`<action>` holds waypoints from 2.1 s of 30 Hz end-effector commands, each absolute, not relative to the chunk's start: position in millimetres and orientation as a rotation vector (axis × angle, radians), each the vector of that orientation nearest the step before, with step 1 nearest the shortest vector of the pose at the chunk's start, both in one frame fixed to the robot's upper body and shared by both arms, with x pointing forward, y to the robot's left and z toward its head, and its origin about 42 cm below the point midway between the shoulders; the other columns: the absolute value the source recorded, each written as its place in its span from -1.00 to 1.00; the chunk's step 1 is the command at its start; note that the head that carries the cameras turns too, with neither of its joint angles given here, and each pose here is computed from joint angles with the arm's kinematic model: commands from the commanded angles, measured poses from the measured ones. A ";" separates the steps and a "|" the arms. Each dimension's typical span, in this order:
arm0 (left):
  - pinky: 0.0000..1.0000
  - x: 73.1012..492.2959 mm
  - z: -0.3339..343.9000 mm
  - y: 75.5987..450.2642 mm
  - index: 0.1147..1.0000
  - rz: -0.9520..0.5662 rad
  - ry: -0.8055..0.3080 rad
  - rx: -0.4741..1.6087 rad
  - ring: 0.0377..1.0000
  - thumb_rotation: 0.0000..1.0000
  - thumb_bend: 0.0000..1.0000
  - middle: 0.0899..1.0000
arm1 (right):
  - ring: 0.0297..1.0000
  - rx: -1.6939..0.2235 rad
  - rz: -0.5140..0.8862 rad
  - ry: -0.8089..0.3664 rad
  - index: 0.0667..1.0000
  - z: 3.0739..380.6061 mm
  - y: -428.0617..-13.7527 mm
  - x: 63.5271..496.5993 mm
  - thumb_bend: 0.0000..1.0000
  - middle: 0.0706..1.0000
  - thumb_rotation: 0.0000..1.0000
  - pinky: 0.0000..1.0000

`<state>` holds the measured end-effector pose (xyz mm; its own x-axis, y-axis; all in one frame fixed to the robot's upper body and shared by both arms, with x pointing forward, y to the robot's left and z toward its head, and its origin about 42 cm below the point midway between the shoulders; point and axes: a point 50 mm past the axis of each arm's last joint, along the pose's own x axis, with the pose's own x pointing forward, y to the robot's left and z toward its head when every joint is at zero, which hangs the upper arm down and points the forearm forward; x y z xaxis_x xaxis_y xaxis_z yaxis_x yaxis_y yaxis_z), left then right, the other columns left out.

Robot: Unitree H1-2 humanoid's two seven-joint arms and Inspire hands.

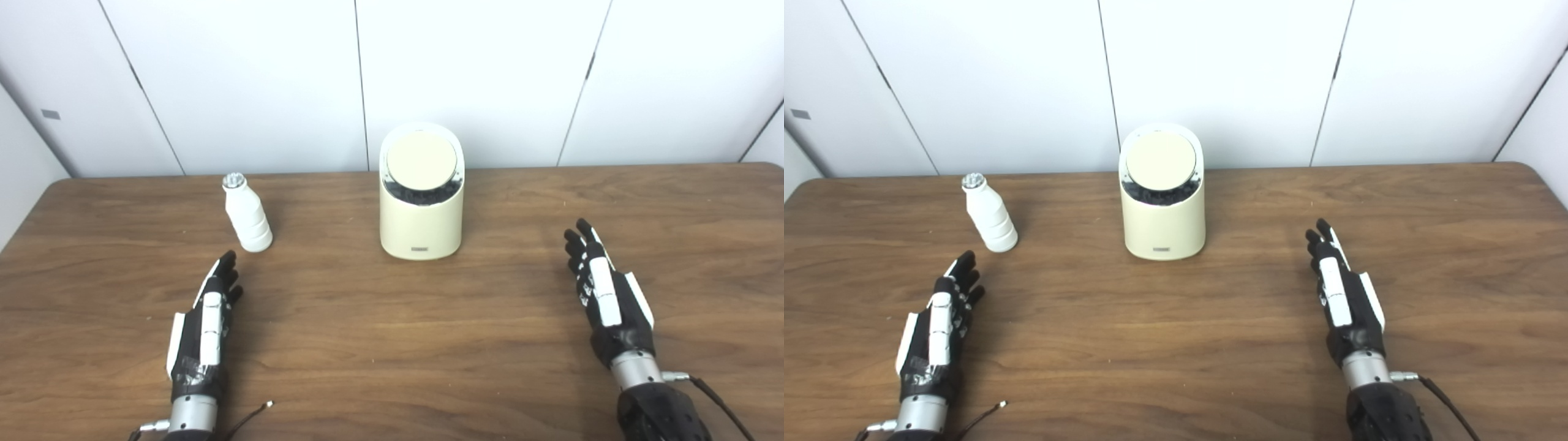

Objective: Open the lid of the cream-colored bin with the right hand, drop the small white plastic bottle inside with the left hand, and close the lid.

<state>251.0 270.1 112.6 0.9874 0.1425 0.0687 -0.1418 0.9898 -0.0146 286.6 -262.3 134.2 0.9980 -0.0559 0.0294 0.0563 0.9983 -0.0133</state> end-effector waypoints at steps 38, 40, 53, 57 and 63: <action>0.89 248.5 114.2 257.5 0.86 0.109 -0.084 0.076 0.89 0.66 -0.01 0.90 | 0.91 -0.126 -0.005 -0.186 0.96 183.2 -260.7 300.2 0.44 0.92 0.47 1.00; 0.90 247.5 113.6 256.4 0.87 0.105 -0.087 0.079 0.91 0.65 -0.04 0.91 | 0.92 -0.141 0.011 -0.197 0.95 194.8 -256.1 306.6 0.46 0.92 0.42 1.00; 0.91 244.8 113.0 251.0 0.86 0.093 -0.091 0.091 0.92 0.71 -0.02 0.90 | 0.88 -0.470 0.045 -0.286 0.94 272.6 -216.4 370.8 0.68 0.91 0.23 0.78; 0.92 244.2 113.5 248.1 0.87 0.097 -0.084 0.081 0.93 0.71 -0.03 0.91 | 0.87 -0.510 0.059 -0.294 0.92 284.0 -205.9 384.9 0.72 0.90 0.16 0.73; 0.90 245.2 113.4 242.5 0.84 0.104 -0.080 0.093 0.92 0.74 -0.03 0.90 | 0.86 -0.595 0.094 -0.314 0.92 298.1 -186.6 407.9 0.75 0.90 0.10 0.65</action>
<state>248.3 247.2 114.6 0.9896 0.1090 0.0940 -0.1168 0.9897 0.0822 400.9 -191.3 271.5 0.9702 0.1643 0.1781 -0.0415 0.8369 -0.5457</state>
